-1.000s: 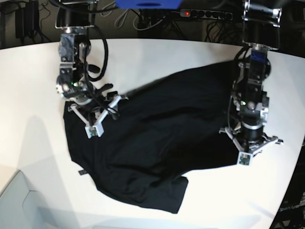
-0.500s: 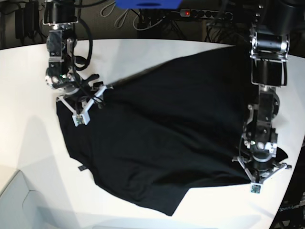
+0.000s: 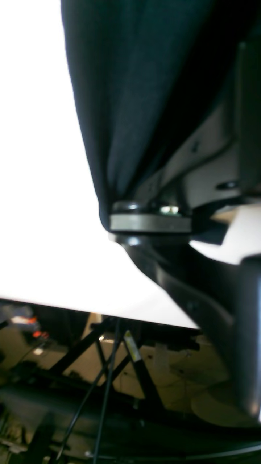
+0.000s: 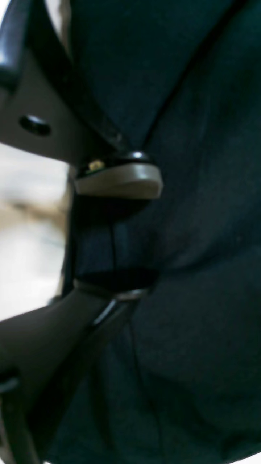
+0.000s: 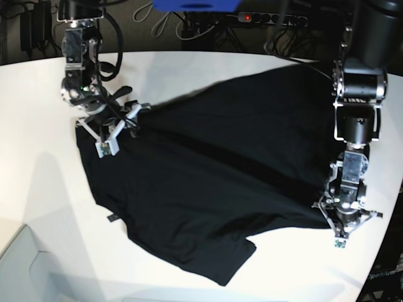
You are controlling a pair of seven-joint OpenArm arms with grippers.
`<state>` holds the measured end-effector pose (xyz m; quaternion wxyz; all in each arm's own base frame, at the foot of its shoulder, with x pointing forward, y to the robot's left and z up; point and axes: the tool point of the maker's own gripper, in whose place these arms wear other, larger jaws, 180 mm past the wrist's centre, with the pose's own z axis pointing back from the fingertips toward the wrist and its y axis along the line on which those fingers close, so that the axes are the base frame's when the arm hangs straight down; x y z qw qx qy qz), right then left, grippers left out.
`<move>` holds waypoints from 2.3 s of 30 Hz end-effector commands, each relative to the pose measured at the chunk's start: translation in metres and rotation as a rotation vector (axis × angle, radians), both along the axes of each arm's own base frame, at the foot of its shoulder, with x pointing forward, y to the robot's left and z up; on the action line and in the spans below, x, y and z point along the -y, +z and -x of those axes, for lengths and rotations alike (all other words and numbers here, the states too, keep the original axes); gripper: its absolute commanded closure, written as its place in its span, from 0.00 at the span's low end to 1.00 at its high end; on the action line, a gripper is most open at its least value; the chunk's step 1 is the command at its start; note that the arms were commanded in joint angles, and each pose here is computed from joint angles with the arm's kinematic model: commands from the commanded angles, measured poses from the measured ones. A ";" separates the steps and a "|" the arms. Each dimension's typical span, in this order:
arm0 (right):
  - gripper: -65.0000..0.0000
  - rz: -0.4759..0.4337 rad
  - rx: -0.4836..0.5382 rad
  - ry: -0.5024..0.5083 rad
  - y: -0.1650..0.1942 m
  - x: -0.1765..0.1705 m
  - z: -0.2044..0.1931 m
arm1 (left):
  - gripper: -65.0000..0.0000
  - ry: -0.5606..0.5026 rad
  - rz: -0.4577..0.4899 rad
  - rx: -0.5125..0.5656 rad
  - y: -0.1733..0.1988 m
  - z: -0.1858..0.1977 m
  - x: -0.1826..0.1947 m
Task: Layout the t-shirt on the table in an organized manner, then fold the t-shirt properly
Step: 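Pull the shirt edges apart with both grippers to spread it flat, then regrasp the shirt's collar-side corners with both grippers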
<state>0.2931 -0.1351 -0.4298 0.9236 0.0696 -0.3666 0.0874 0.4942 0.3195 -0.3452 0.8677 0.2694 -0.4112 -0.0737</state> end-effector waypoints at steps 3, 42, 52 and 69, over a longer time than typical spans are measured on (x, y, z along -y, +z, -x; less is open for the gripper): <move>0.52 0.028 -0.064 0.005 -0.011 0.005 0.015 | 0.99 0.010 -0.004 0.045 0.018 -0.016 -0.002; 0.51 0.153 0.101 -0.177 0.065 0.084 0.051 | 0.35 0.565 1.010 0.193 -0.016 0.285 -0.003; 0.51 0.149 0.055 -0.171 0.053 0.081 0.067 | 0.35 0.644 1.083 0.048 -0.069 0.311 0.020; 0.52 0.135 0.015 -0.183 0.044 0.078 0.083 | 0.91 0.615 0.991 -0.114 -0.094 0.328 0.039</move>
